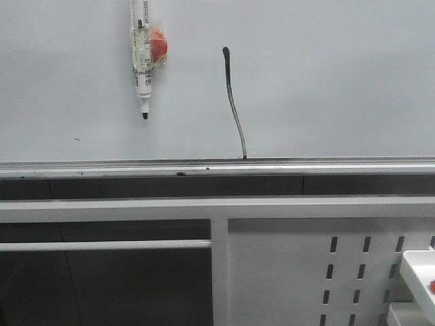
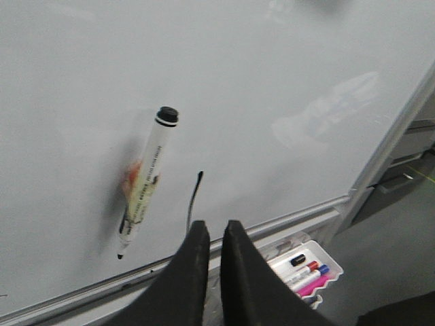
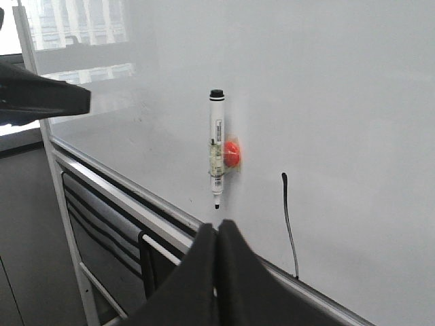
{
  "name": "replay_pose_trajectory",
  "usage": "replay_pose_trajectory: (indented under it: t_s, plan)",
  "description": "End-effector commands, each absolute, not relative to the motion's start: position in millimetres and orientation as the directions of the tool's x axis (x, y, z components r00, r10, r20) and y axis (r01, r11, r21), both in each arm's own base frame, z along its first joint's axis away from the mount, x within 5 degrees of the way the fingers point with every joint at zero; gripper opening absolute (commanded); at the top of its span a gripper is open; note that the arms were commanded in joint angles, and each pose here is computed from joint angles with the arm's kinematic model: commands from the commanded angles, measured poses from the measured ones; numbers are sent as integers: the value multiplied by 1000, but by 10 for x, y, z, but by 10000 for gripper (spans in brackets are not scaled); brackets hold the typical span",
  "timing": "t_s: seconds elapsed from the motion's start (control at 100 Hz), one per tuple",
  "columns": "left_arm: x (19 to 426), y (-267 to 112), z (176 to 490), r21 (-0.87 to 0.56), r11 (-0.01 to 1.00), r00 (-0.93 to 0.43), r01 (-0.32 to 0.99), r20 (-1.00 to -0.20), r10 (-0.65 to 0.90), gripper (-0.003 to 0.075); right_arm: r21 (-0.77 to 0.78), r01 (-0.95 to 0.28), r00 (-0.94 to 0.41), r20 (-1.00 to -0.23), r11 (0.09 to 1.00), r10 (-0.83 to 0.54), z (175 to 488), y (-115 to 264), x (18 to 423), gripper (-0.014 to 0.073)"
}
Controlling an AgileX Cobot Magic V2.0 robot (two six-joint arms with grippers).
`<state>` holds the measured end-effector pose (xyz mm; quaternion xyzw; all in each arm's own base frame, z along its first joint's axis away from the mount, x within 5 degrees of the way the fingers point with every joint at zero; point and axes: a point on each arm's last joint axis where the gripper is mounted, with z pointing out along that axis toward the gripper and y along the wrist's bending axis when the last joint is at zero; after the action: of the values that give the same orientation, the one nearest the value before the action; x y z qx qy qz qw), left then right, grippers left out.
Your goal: Write number 1 on whiteboard
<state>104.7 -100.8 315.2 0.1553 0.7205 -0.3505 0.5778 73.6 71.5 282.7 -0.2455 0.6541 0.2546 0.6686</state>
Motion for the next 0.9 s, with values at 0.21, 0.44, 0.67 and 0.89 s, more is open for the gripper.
replay_pose_trajectory:
  t_s: [0.21,0.44,0.67,0.89]
  plan:
    - [809,-843,3362,-319,648,-222,692,-948,-230,-20,-20,-669,56,-998,743,23,2925,717,727,-48]
    - [808,-844,3361,-329,645,-230,690,-944,-236,-20,-22,-691,51,-999,723,18,2917,737,709,-48]
    - [808,-844,3361,-329,645,-230,690,-944,-236,-20,-22,-691,51,-999,723,18,2917,737,709,-48]
    - [808,-844,3361,-329,645,-230,690,-944,-236,-20,-22,-691,51,-999,723,18,2917,737,709,-48]
